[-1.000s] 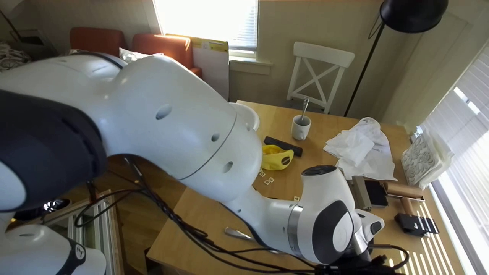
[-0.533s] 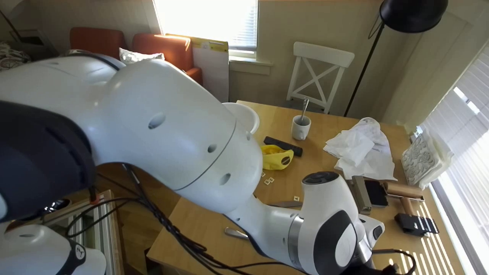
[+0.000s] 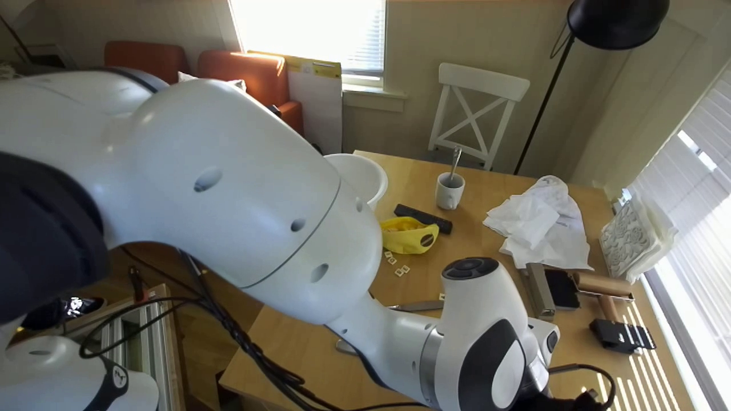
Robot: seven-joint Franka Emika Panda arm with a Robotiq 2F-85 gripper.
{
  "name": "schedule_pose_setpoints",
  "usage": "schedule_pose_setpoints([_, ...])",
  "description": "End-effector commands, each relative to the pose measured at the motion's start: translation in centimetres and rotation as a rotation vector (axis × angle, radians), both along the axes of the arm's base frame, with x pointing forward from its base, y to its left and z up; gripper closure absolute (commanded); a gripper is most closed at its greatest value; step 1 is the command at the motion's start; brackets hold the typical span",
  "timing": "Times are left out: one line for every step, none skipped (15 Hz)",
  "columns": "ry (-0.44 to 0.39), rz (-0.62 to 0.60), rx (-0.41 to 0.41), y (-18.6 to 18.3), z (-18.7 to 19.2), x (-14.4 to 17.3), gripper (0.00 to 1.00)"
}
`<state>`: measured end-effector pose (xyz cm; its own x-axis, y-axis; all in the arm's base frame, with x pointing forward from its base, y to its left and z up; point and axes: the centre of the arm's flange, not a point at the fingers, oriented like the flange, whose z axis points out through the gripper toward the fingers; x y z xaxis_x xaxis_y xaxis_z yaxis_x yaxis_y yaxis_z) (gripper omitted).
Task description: Use the spatula to move the contents on the table to the left
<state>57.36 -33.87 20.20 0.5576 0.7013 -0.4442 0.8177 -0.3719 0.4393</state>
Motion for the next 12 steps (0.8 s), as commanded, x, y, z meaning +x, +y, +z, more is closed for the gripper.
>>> schedule_pose_setpoints([0.035,0.025,0.002,1.2,1.3,-2.9,0.94])
schedule_pose_setpoints([0.041,0.028,0.009,1.4,1.3,-3.3,0.94])
schedule_pose_setpoints([0.049,0.033,0.011,1.6,1.3,-3.8,0.94])
schedule_pose_setpoints([0.058,0.034,0.016,1.7,1.3,-4.3,0.94])
schedule_pose_setpoints([0.068,0.042,0.017,1.9,1.4,-4.8,0.94])
schedule_pose_setpoints([0.075,0.047,0.024,2.3,1.5,-5.3,0.94])
schedule_pose_setpoints([0.085,0.053,0.026,2.6,1.6,-5.7,0.94])
schedule_pose_setpoints([0.094,0.054,0.027,2.9,1.7,-6.2,0.94])
schedule_pose_setpoints([0.102,0.054,0.028,3.2,1.7,-6.7,0.94])
schedule_pose_setpoints([0.106,0.055,0.032,3.5,1.8,-7.2,0.94])
schedule_pose_setpoints([0.111,0.051,0.035,3.9,1.8,-7.8,0.94])
schedule_pose_setpoints([0.114,0.045,0.041,4.3,1.7,-8.4,0.94])
